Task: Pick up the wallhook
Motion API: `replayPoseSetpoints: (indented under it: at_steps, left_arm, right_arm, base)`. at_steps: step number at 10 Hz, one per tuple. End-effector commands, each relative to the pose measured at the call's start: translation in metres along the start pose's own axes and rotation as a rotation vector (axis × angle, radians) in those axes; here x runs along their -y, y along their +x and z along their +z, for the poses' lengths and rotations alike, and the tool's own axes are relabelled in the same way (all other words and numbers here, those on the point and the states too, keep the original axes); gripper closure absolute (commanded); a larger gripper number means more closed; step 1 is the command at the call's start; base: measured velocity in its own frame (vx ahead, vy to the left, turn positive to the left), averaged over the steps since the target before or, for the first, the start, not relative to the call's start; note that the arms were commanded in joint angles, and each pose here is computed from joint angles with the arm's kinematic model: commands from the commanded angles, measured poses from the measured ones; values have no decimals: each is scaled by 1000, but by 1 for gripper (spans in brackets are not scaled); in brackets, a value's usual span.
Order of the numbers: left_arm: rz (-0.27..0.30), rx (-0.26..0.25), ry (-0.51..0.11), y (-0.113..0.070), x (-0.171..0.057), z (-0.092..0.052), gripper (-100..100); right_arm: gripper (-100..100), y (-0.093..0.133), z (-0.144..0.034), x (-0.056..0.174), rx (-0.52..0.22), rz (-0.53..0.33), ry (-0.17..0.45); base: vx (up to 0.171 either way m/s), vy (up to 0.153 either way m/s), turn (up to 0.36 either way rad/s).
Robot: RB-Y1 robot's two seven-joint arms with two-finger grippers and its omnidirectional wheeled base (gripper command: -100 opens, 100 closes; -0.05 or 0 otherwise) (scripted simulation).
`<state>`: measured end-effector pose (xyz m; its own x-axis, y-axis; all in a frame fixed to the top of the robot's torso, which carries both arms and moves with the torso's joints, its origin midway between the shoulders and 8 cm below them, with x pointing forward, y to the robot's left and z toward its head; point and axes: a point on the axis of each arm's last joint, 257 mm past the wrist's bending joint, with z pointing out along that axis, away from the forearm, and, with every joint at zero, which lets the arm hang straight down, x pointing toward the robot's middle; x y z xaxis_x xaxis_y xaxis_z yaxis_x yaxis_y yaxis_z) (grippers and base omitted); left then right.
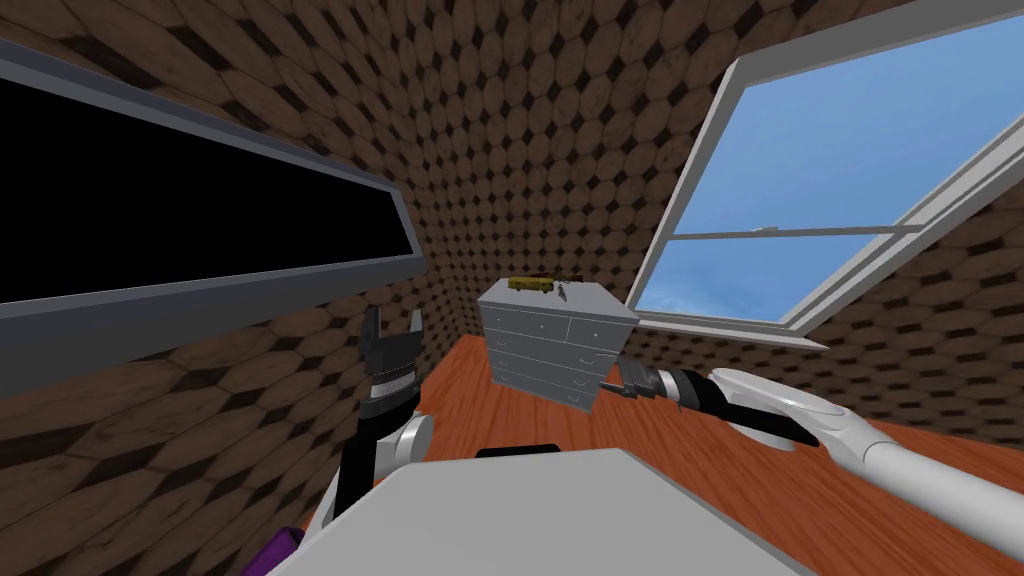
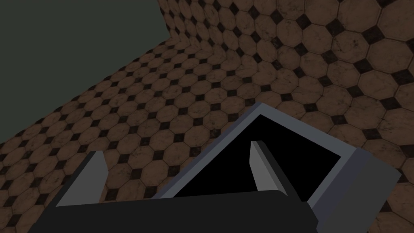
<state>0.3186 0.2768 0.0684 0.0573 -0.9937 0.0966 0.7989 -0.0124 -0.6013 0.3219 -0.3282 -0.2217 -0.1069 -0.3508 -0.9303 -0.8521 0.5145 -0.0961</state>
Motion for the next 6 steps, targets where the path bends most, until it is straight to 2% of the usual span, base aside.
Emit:
replayPoseSetpoints:
  at_steps: [1,2,4,5,6]
  left_arm:
    - [0,0,0,0,0,0,0]
    - [0,0,0,0,0,0,0]
    - [0,0,0,0,0,0,0]
    - [0,0,0,0,0,0,0]
    - [0,0,0,0,0,0,0]
  right_arm:
    - [-100,2,-7,3,-34,-23,-10]
    - [-100,15,-20,7,-97,-70,-26]
    - [-100,14,-28,12,-133,-92,-36]
    - [-100,26,-43,18,-196,-137,-53]
    - [-100,25,-48,21,-219,-151,-59]
  base:
    - [7,-4,-37]
    - [16,2,210]
    - [16,-6,63]
    - [28,0,234]
    - [30,-9,126]
